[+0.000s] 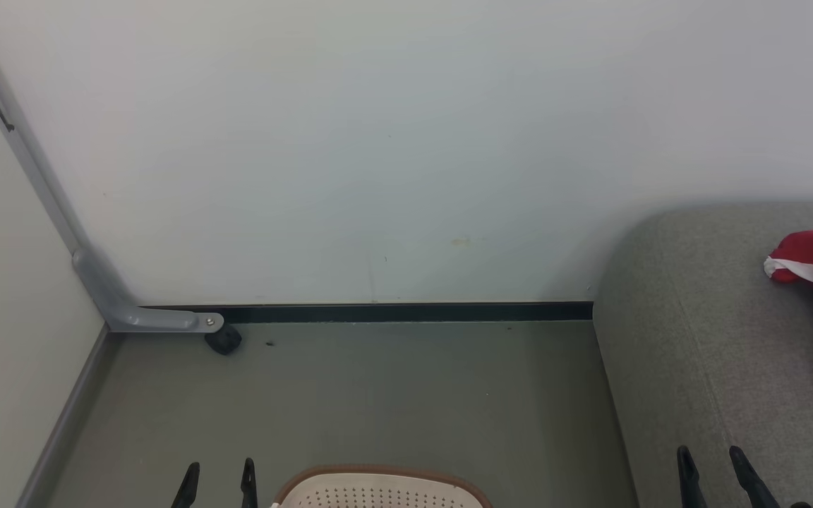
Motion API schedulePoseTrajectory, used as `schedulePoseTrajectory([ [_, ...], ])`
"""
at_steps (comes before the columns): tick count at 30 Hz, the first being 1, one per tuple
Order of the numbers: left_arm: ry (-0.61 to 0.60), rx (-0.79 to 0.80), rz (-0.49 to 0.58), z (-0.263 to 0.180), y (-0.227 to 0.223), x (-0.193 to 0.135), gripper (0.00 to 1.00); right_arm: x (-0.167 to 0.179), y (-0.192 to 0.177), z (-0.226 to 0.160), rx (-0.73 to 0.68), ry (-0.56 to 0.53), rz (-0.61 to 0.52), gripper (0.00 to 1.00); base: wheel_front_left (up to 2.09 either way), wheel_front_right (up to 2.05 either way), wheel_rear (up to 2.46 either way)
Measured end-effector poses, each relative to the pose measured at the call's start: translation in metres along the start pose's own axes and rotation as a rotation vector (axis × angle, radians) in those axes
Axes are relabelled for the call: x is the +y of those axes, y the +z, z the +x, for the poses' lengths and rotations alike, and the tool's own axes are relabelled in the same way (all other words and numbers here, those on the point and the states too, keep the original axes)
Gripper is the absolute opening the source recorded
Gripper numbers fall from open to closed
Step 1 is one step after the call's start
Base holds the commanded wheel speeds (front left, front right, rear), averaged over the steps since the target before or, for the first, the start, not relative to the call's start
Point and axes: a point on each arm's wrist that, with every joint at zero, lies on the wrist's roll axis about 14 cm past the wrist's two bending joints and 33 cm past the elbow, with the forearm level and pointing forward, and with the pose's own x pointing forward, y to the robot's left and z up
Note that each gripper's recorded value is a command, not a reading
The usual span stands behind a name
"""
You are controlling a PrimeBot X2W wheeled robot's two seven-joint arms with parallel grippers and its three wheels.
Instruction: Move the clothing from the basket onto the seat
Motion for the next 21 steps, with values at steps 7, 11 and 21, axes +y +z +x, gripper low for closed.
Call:
schedulePoseTrajectory([
  [7, 0.007, 0.023, -0.001, 0.000, -0.007, 0.000, 1.00, 0.002, 0.003, 0.002, -0.002, 0.006, 0.001, 1.00, 0.00, 0.00, 0.00],
  [11, 0.007, 0.045, -0.007, 0.000, -0.013, -0.002, 1.00, 0.004, 0.009, 0.003, -0.016, 0.011, 0.000, 1.00, 0.00, 0.00, 0.00],
  [21, -0.047, 0.226, 0.010, -0.004, -0.063, -0.022, 1.00, 0.003, 0.017, 0.013, -0.026, 0.013, -0.026, 1.00, 0.00, 0.00, 0.00],
])
